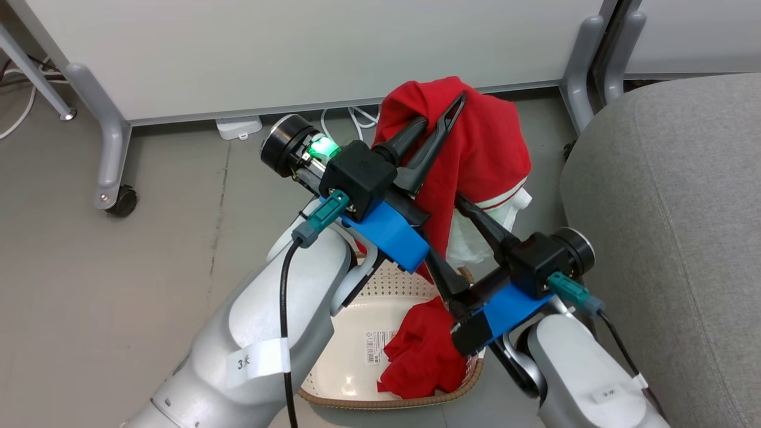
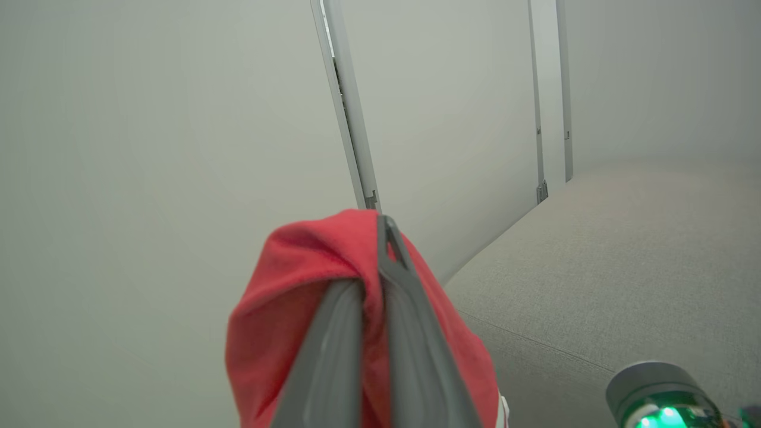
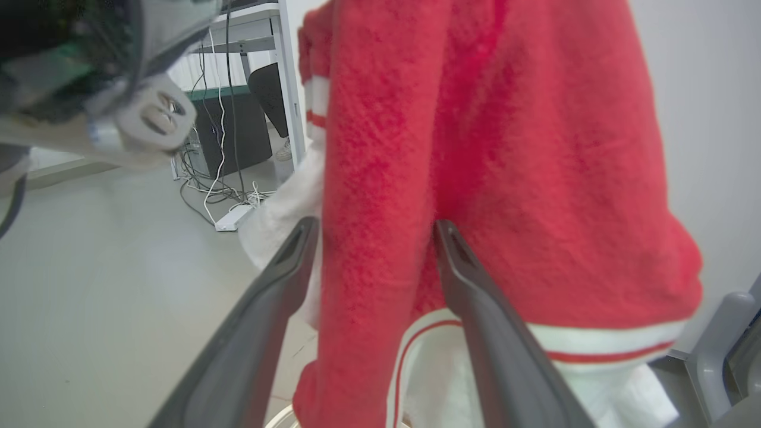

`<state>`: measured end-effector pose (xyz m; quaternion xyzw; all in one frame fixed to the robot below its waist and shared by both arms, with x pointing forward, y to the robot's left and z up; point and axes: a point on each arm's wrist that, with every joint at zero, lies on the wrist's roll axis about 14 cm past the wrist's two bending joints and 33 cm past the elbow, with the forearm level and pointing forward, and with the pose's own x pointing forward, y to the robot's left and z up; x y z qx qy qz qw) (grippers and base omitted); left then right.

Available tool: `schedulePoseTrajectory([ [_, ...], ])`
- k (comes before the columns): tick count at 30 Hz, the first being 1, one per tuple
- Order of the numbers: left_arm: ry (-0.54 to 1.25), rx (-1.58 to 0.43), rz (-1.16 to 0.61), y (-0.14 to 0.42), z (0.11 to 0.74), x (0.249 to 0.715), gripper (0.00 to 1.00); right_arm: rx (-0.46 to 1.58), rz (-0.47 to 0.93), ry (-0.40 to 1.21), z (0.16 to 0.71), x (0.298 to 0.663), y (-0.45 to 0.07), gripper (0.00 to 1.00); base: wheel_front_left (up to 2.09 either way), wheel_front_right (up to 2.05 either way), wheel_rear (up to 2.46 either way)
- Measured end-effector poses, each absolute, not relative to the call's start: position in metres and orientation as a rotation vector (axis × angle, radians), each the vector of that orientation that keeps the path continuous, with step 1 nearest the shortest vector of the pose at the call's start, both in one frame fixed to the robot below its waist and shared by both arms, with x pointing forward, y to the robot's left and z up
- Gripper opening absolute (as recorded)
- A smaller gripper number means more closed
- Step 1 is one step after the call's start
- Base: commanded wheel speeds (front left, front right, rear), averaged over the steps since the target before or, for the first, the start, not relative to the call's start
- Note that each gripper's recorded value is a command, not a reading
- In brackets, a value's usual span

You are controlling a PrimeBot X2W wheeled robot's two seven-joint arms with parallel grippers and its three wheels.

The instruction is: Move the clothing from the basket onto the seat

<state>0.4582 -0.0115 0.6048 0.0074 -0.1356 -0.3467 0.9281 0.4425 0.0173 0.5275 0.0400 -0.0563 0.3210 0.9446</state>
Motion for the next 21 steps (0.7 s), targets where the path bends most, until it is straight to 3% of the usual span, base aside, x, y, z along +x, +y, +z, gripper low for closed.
schedulePoseTrajectory([
  [13, -0.278, 0.001, -0.706, -0.008, 0.605, 0.461, 0.0, 0.109, 0.65, -0.088, 0.526, 0.471, 0.023, 1.0, 0.0, 0.0, 0.0],
  [14, -0.279, -0.004, -0.709, -0.009, 0.605, 0.46, 0.0, 0.108, 0.65, -0.088, 0.526, 0.472, 0.023, 0.85, 0.0, 0.0, 0.0],
  [15, -0.28, -0.005, -0.711, -0.009, 0.606, 0.46, 0.0, 0.106, 0.648, -0.086, 0.525, 0.472, 0.023, 0.34, 0.0, 0.0, 0.0],
  [16, -0.281, -0.006, -0.712, -0.01, 0.606, 0.459, 0.0, 0.106, 0.644, -0.082, 0.524, 0.473, 0.022, 0.0, 0.0, 0.0, 0.0],
  [21, -0.282, -0.011, -0.713, -0.01, 0.607, 0.459, 0.0, 0.103, 0.639, -0.085, 0.526, 0.475, 0.02, 0.0, 0.0, 0.0, 0.0],
])
